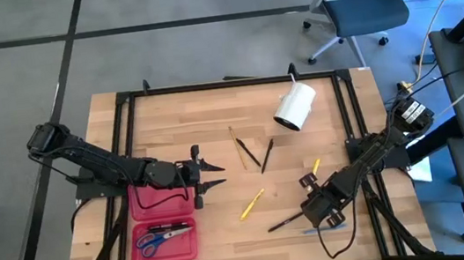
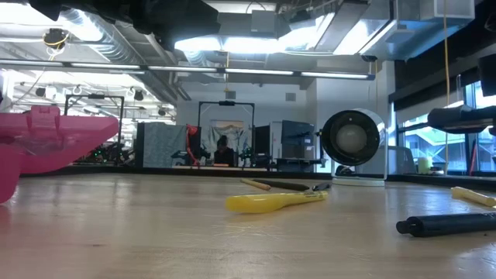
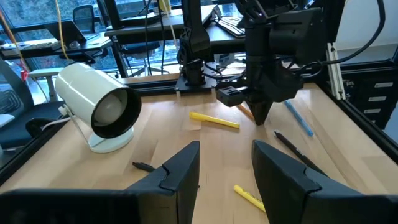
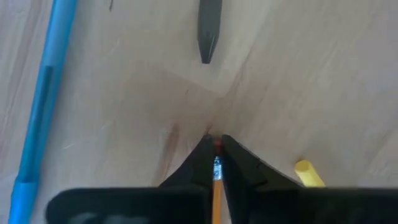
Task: Pick & place school supplies into a supply box
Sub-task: Put the orange pencil into the red supply box
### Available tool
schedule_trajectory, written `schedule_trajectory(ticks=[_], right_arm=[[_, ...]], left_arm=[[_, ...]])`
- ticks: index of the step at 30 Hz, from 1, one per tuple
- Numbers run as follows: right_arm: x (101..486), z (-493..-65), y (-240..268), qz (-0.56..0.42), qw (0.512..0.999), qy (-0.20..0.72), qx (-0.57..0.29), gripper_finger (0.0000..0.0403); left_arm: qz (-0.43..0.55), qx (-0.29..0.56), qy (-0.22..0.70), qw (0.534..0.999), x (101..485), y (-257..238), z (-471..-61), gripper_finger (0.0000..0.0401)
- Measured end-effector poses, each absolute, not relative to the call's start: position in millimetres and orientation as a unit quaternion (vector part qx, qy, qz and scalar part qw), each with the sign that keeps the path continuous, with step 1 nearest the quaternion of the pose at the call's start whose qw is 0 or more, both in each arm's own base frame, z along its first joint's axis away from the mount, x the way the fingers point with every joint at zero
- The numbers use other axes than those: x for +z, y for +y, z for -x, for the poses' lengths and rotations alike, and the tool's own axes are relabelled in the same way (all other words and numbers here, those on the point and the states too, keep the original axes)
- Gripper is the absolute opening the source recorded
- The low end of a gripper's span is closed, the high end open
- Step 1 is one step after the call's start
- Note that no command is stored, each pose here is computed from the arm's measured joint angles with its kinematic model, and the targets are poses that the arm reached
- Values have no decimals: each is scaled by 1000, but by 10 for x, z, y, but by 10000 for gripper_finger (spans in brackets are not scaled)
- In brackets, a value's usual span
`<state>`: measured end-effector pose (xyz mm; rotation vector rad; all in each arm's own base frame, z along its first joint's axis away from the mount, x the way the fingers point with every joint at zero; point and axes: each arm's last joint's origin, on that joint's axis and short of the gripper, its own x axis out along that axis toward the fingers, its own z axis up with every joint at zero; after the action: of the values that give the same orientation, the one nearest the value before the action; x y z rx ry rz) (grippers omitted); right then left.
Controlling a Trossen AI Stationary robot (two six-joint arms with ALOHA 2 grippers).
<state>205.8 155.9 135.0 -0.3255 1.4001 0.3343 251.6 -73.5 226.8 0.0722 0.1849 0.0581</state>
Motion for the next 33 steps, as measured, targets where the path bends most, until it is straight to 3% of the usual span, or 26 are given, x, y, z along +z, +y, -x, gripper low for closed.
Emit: schedule_trajectory(ticks=[12, 19, 27, 33], right_arm=[[1651, -2027, 1533, 92, 780, 603, 140, 18], [2242, -2136, 1571, 106, 813, 562, 112, 17], [3053, -2368, 1683, 112, 896, 420, 85, 17], [3353, -2570, 1800, 118, 950, 264, 121, 17]], left_arm=[[-36, 29, 92, 995, 2269, -735, -2516, 139], [-36, 29, 92, 995, 2269, -735, -2516, 139], [-28, 29, 91, 995, 2270, -735, -2516, 139], [-20, 24, 87, 996, 2279, -739, -2518, 139]])
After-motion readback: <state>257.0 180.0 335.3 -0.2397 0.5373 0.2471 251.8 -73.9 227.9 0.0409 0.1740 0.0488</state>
